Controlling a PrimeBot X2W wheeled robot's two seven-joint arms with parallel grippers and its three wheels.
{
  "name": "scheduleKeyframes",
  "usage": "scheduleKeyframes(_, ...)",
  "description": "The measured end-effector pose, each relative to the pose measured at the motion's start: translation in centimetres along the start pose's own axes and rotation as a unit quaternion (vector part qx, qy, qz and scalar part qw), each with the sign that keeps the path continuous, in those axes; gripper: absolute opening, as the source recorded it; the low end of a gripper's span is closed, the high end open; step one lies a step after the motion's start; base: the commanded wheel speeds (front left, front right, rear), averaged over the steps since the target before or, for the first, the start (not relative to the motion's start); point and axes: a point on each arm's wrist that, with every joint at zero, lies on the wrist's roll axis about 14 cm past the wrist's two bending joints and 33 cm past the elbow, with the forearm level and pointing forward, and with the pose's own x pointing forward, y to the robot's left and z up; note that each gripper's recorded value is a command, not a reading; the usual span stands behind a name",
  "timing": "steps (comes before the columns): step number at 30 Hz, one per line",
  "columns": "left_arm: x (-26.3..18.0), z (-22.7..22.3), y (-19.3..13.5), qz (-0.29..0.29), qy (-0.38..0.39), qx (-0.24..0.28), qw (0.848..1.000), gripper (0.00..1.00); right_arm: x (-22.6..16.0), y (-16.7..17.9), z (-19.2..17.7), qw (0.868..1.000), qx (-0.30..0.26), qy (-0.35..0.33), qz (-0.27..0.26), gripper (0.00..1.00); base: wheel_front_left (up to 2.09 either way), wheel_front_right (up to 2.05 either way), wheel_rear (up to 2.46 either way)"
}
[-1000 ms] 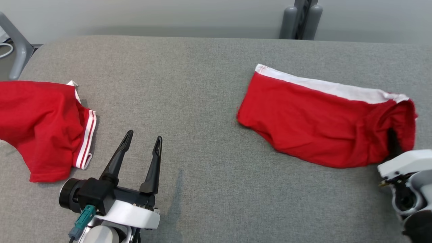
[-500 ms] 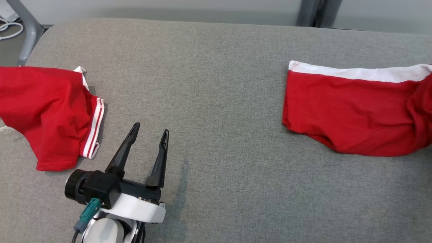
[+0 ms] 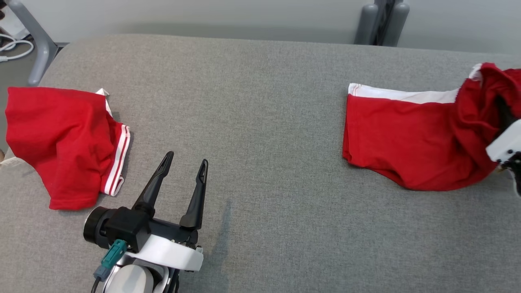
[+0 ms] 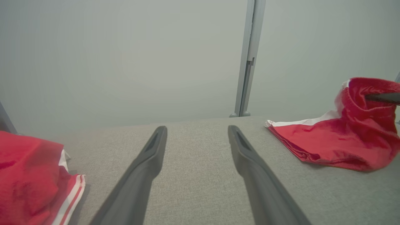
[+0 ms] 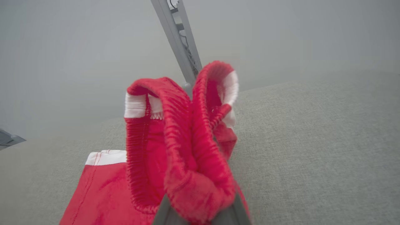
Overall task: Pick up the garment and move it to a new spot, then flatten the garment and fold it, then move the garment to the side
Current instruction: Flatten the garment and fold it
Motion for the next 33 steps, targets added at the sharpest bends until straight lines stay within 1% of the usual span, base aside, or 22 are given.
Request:
scheduleKeyframes(6, -0.6, 0.7, 0.1, 0.005, -0.009, -0.003, 1.000, 1.00, 0.2, 5.1, 0.6, 0.998, 0.003, 0.009, 0.062, 0.00, 0.00, 0.00, 0.00)
scheduleKeyframes(10, -1.4, 0.8, 0.5, 0.014, -0.009, -0.003, 1.000, 1.00, 0.3, 7.9, -0.4, 0.995, 0.001, 0.031, 0.092, 0.00, 0.00, 0.00, 0.00)
scheduleKeyframes(14, -1.8, 1.1, 1.0, 0.023, -0.012, -0.005, 1.000, 1.00, 0.6, 10.2, -2.2, 0.992, -0.004, 0.060, 0.112, 0.00, 0.00, 0.00, 0.00)
scheduleKeyframes(26, -3.3, 1.0, 2.5, 0.055, -0.006, -0.006, 0.998, 1.00, 1.7, 13.9, -6.9, 0.984, -0.019, 0.120, 0.134, 0.00, 0.00, 0.00, 0.00)
scheduleKeyframes(33, -3.8, 0.7, 3.1, 0.068, 0.000, -0.007, 0.998, 1.00, 2.3, 15.2, -8.4, 0.980, -0.031, 0.137, 0.143, 0.00, 0.00, 0.00, 0.00)
